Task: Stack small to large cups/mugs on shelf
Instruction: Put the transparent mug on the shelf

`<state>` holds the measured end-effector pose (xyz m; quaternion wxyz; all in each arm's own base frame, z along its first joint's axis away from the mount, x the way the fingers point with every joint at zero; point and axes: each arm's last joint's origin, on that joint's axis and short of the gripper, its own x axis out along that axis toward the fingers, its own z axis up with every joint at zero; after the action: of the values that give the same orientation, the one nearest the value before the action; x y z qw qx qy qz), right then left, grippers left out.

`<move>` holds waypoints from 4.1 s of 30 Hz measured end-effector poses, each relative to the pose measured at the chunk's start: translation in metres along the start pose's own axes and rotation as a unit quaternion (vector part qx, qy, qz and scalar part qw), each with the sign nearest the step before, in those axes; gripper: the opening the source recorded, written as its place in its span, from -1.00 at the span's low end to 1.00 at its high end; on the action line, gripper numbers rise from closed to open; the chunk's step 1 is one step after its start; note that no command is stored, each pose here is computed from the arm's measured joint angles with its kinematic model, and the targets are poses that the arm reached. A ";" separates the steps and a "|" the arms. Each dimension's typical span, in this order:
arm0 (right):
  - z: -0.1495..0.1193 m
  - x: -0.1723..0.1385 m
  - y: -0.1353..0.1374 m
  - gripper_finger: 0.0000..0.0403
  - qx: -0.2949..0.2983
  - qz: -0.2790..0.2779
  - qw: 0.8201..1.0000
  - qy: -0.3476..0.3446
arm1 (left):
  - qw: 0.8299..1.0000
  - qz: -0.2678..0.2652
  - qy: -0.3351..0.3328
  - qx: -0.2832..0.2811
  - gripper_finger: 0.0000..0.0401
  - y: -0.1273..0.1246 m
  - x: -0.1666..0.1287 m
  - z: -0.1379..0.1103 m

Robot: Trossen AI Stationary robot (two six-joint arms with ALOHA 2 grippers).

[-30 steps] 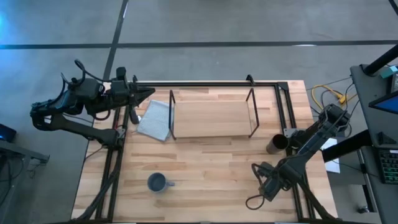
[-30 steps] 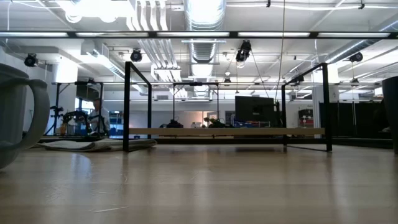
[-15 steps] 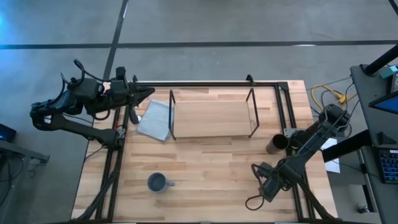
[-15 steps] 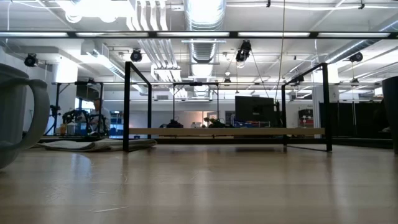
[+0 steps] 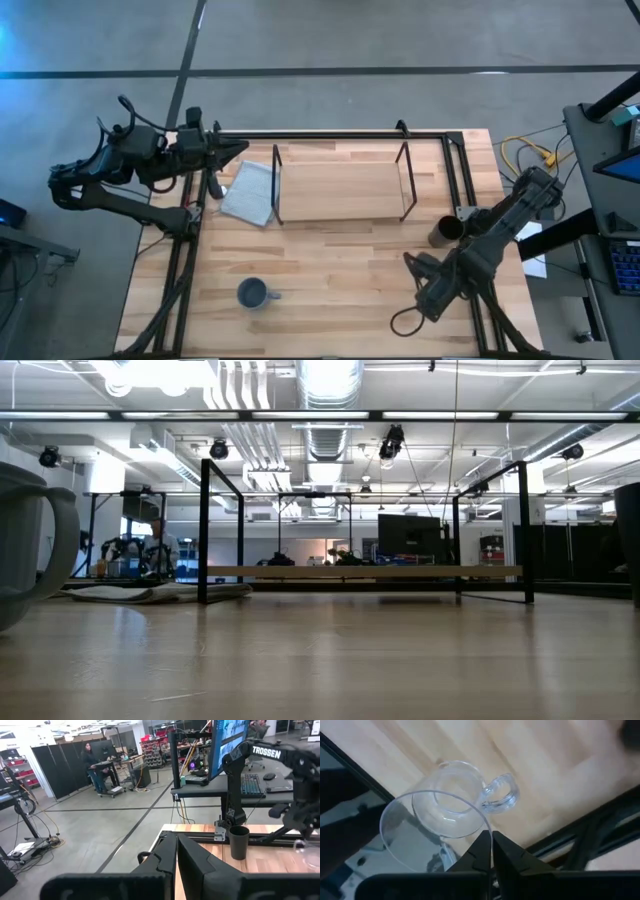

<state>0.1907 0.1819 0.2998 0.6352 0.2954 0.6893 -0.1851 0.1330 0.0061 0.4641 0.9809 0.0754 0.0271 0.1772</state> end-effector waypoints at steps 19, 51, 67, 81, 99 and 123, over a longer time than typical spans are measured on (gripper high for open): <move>0.113 -0.105 -0.050 -0.96 -0.065 -0.064 0.966 -0.243 | 1.000 0.000 0.000 -0.001 -1.00 0.000 0.000 0.000; 0.276 -0.058 -0.063 -0.96 -0.168 -0.029 0.941 -0.293 | 0.991 -0.004 0.125 -0.038 -1.00 -0.018 0.032 -0.027; 0.303 -0.040 -0.059 -0.96 -0.170 -0.018 0.936 -0.307 | 0.985 -0.003 0.172 -0.022 -1.00 -0.029 0.054 -0.040; 0.318 -0.037 -0.074 -0.96 -0.147 -0.016 0.940 -0.308 | 0.987 -0.002 0.160 -0.029 -1.00 -0.026 0.048 -0.036; 0.321 -0.034 -0.075 -0.96 -0.158 0.013 0.942 -0.297 | 0.987 -0.002 0.159 -0.028 -1.00 -0.025 0.048 -0.036; 0.325 -0.020 -0.076 -0.96 -0.151 0.018 0.940 -0.305 | 0.987 -0.003 0.159 -0.028 -1.00 -0.025 0.048 -0.036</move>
<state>0.3910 -0.0838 0.2702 0.8555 0.1379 0.4765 -0.1484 0.1835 0.0044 0.4233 0.9662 0.0190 0.1783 0.1851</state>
